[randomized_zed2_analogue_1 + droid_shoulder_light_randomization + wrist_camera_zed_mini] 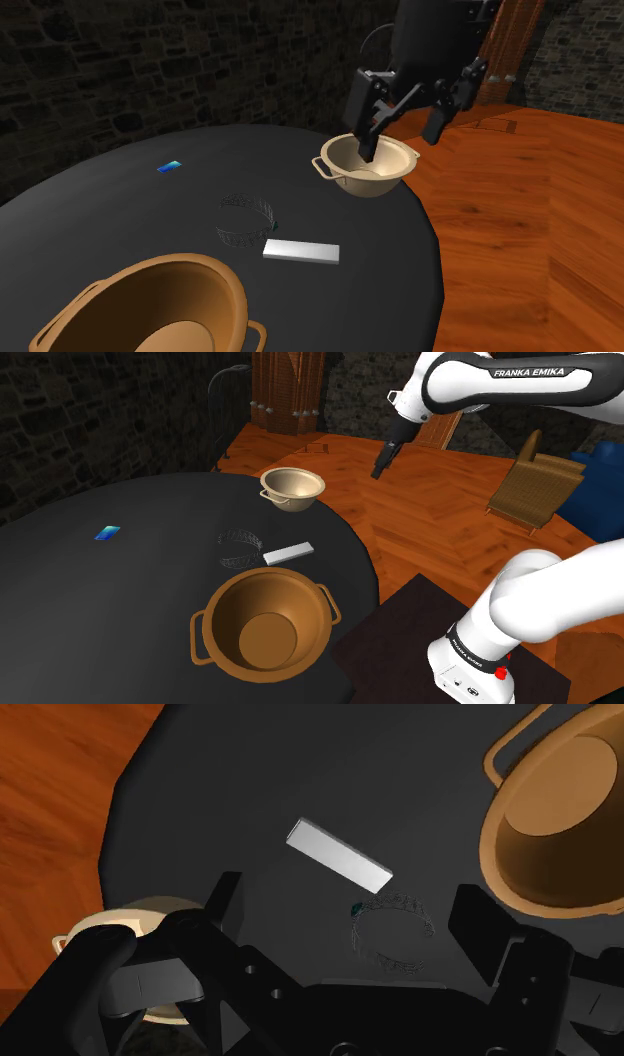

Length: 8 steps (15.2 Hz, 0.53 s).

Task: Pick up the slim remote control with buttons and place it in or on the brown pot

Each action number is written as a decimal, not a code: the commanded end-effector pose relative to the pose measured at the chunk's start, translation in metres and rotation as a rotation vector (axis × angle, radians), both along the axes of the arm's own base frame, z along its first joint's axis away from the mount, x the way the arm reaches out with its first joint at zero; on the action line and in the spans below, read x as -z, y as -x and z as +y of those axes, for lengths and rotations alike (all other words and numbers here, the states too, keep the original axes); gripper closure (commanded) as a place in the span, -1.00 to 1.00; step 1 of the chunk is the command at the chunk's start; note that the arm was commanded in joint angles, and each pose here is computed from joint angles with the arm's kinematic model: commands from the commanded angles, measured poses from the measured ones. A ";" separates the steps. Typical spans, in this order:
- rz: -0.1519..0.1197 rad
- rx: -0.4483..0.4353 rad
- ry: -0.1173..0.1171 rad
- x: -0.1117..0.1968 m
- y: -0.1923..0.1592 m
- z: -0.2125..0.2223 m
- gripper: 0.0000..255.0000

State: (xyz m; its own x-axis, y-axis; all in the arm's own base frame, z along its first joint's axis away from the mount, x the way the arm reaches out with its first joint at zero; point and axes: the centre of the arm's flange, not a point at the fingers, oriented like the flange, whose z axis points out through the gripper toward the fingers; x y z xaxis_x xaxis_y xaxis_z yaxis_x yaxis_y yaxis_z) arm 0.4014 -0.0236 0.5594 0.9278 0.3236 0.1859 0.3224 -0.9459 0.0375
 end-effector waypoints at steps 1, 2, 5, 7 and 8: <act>0.009 -0.050 0.006 0.020 -0.016 -0.001 -1.00; 0.014 -0.074 0.008 0.030 -0.025 0.000 -1.00; 0.029 -0.146 0.016 0.061 -0.051 0.005 -1.00; 0.039 -0.194 0.021 0.082 -0.068 0.008 -1.00; 0.044 -0.218 0.023 0.093 -0.077 0.011 -1.00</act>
State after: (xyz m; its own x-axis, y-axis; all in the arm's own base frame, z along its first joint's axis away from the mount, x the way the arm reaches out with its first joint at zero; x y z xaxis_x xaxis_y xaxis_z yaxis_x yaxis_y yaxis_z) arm 0.4675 -0.0147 0.4788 0.8552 0.4983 0.1425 0.4981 -0.8662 0.0394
